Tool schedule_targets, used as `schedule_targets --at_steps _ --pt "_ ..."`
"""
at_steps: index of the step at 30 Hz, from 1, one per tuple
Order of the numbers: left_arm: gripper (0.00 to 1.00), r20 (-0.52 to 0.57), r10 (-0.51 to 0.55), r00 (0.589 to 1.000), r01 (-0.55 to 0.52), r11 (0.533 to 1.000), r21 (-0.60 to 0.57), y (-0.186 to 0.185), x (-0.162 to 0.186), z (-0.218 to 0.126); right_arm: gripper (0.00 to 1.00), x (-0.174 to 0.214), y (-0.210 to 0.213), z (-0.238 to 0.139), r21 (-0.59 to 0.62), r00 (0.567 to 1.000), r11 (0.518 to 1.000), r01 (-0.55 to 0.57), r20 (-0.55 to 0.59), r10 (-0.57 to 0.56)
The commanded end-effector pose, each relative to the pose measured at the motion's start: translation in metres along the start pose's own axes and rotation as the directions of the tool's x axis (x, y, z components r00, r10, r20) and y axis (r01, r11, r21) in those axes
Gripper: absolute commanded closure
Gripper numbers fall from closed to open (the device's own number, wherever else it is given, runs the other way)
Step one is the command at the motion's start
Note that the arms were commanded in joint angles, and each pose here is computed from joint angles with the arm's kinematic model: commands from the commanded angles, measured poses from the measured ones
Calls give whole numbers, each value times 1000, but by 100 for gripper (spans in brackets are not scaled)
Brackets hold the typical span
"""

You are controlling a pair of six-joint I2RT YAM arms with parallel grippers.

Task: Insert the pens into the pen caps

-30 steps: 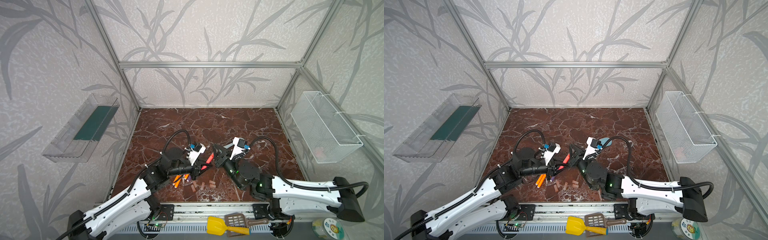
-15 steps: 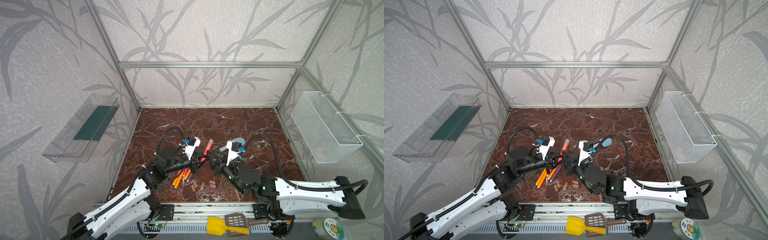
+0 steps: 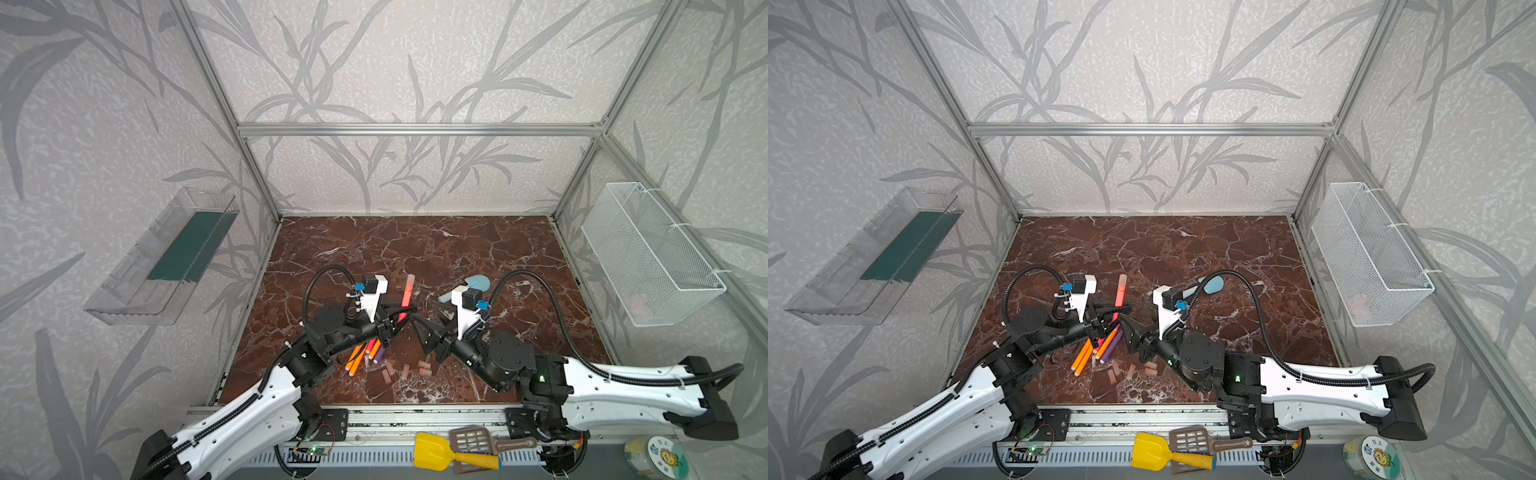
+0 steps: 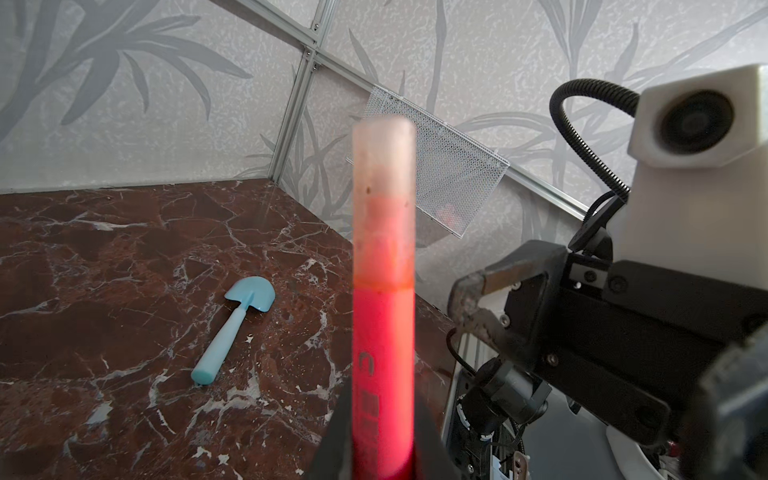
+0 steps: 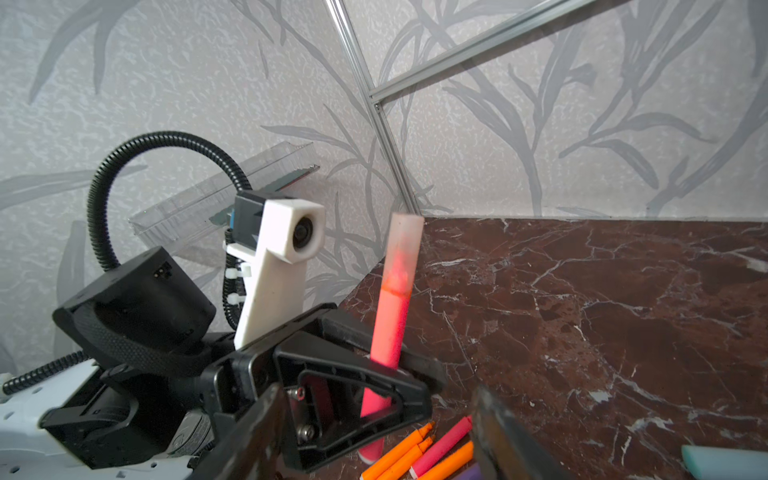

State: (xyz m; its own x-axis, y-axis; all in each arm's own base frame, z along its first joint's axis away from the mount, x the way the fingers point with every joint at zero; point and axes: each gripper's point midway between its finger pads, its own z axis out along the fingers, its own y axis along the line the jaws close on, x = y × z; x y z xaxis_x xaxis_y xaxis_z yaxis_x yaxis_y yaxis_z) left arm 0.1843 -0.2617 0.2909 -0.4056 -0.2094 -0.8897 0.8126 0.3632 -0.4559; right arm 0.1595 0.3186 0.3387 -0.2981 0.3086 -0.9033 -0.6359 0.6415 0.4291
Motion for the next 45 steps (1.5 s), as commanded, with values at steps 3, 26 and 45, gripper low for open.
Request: schedule_targets --at_steps 3,26,45 --pt "100 32 22 999 -23 999 49 -15 -3 2 30 -16 -1 17 15 1000 1000 -6 23 6" --pt "27 -138 -3 990 -30 972 -235 27 31 -1 96 8 -117 1 358 994 934 -10 -98 49" --pt "31 -395 -250 884 -99 726 -681 119 127 -45 97 174 -235 -62 649 793 747 142 -526 307"
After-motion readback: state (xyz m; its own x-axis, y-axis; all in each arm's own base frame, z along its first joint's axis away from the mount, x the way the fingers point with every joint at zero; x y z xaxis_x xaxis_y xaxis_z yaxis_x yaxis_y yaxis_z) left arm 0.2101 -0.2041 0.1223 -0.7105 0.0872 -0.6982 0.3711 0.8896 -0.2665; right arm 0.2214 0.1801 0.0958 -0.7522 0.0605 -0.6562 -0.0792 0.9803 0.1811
